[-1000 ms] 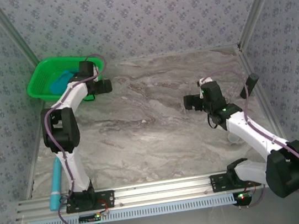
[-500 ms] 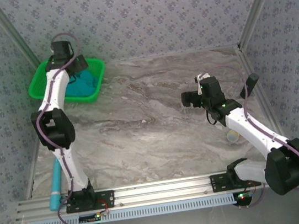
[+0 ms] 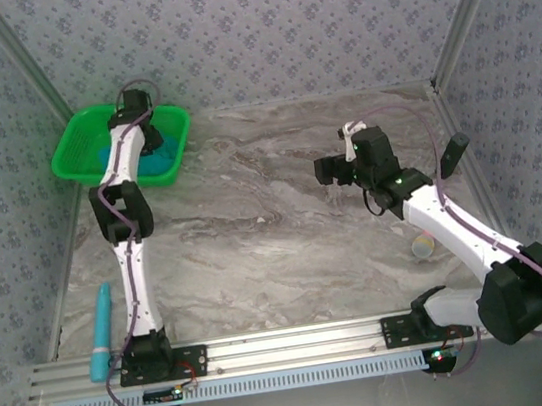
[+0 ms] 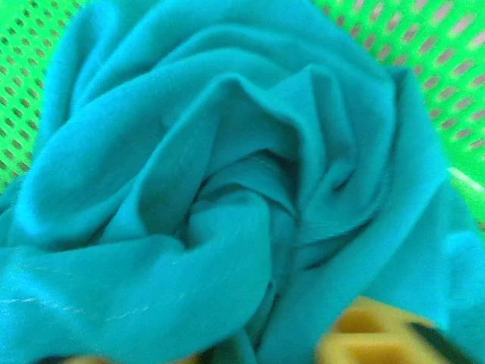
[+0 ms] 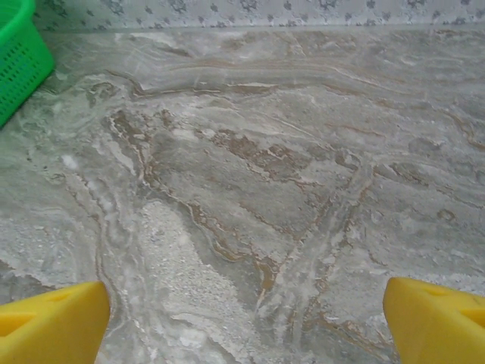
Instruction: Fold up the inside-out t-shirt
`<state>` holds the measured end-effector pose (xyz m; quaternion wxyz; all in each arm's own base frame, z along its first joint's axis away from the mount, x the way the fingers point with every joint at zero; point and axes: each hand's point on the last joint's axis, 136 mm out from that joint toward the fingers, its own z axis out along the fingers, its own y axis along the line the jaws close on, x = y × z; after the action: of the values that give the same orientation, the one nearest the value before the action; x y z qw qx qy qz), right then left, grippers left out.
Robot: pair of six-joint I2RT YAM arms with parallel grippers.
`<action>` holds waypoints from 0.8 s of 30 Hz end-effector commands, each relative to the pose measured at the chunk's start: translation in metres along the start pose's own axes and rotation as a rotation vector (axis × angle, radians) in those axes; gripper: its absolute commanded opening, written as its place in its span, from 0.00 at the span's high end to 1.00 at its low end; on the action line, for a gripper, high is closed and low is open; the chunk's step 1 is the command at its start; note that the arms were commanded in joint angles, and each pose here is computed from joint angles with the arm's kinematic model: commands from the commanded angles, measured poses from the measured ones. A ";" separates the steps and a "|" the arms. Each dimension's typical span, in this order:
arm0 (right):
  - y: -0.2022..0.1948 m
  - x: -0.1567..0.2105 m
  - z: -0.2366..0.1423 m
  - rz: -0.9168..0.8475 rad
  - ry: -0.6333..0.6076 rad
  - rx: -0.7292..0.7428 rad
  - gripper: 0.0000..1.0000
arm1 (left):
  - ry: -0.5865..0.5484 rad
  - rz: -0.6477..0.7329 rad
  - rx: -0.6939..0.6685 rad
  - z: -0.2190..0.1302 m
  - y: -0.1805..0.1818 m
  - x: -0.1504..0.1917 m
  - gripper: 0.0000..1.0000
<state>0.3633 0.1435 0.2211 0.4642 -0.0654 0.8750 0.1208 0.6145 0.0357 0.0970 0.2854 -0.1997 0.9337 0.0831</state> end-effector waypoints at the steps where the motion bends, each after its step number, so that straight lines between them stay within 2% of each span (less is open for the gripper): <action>1: 0.007 -0.024 -0.024 -0.014 -0.060 -0.012 0.07 | -0.152 0.015 0.097 -0.094 -0.006 -0.056 1.00; 5: 0.000 -0.042 -0.051 -0.004 -0.148 0.022 0.06 | -0.322 0.138 0.258 -0.220 -0.036 -0.079 1.00; 8: -0.008 -0.055 -0.073 0.019 -0.218 0.059 0.06 | -0.441 0.267 0.332 -0.322 -0.061 -0.065 1.00; 10: -0.013 -0.060 -0.085 0.032 -0.256 0.078 0.06 | -0.490 0.329 0.377 -0.373 -0.075 -0.043 1.00; 11: -0.014 -0.060 -0.088 0.042 -0.268 0.080 0.05 | -0.509 0.368 0.415 -0.394 -0.084 -0.029 0.94; 12: -0.014 -0.060 -0.090 0.048 -0.273 0.079 0.05 | -0.519 0.394 0.447 -0.407 -0.093 -0.013 0.55; 13: -0.014 -0.056 -0.090 0.056 -0.261 0.076 0.05 | -0.519 0.410 0.483 -0.414 -0.101 0.003 0.13; 14: -0.014 -0.053 -0.091 0.063 -0.247 0.073 0.04 | -0.517 0.423 0.536 -0.420 -0.109 0.021 0.00; 18: -0.018 -0.027 -0.088 0.078 -0.137 0.087 0.04 | -0.425 0.350 0.692 -0.379 -0.117 0.089 0.00; 20: -0.023 -0.011 -0.087 0.086 -0.063 0.108 0.04 | -0.364 0.303 0.677 -0.347 -0.108 0.115 0.01; 24: -0.020 0.026 -0.081 0.068 0.099 0.082 0.07 | -0.149 0.318 0.643 -0.289 -0.101 0.172 0.06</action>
<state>0.3057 0.1030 0.2622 0.4789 -0.0170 0.8723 0.0973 0.3855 -0.1779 0.2826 0.4423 0.0720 0.8851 -0.1257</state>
